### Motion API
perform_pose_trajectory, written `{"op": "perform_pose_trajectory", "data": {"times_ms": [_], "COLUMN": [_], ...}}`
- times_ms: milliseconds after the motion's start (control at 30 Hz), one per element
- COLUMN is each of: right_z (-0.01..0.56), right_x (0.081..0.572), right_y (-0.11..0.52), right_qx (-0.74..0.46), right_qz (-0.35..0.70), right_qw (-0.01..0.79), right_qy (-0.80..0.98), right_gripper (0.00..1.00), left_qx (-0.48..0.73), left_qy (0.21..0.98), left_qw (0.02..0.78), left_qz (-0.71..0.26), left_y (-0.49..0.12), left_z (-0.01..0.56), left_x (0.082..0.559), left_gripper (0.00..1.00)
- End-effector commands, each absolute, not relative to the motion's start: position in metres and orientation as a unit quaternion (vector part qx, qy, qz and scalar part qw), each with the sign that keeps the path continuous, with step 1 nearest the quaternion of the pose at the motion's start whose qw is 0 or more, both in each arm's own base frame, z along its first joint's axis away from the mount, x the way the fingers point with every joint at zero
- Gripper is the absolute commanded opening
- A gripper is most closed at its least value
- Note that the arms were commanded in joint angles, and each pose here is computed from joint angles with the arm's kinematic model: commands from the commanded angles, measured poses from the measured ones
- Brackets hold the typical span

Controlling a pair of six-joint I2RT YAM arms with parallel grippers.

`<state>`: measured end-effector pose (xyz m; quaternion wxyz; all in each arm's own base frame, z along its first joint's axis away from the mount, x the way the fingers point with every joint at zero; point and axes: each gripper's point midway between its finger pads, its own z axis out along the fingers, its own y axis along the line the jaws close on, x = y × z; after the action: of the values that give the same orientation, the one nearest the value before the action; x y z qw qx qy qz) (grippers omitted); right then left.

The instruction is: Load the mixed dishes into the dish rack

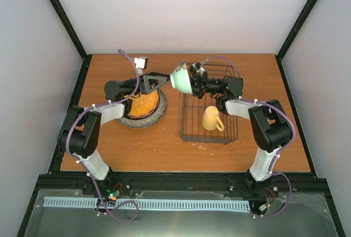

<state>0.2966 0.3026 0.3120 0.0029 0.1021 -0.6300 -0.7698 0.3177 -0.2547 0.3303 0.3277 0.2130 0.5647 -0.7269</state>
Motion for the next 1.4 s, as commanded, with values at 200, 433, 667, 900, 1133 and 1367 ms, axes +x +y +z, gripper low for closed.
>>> {"op": "perform_pose_trajectory", "data": {"times_ms": [200,433,667,900,1133,1367], "right_z": [0.338,0.334,0.337,0.337,0.331,0.327], "right_x": [0.288,0.291,0.296,0.291,0.289,0.288], "right_y": [0.306,0.312,0.314,0.319,0.319,0.319], "right_qx": [0.148,0.149,0.148,0.154,0.152,0.153], "right_qz": [-0.794,-0.794,-0.798,-0.795,-0.793,-0.792], "right_qw": [-0.043,-0.043,-0.046,-0.040,-0.037,-0.035], "right_qy": [-0.587,-0.588,-0.583,-0.585,-0.588,-0.591], "right_gripper": [0.03,0.03,0.03,0.03,0.03,0.03], "left_qx": [0.300,0.308,0.316,0.329,0.332,0.344], "left_qy": [0.453,0.461,0.473,0.480,0.484,0.486], "left_qw": [0.421,0.421,0.411,0.395,0.397,0.402], "left_qz": [-0.726,-0.718,-0.712,-0.710,-0.705,-0.696], "left_y": [-0.249,-0.258,-0.271,-0.295,-0.300,-0.302], "left_z": [0.388,0.389,0.386,0.381,0.380,0.383], "left_x": [0.274,0.268,0.263,0.260,0.259,0.259], "left_gripper": [0.90,0.91,0.85,0.75,0.26,0.01]}}
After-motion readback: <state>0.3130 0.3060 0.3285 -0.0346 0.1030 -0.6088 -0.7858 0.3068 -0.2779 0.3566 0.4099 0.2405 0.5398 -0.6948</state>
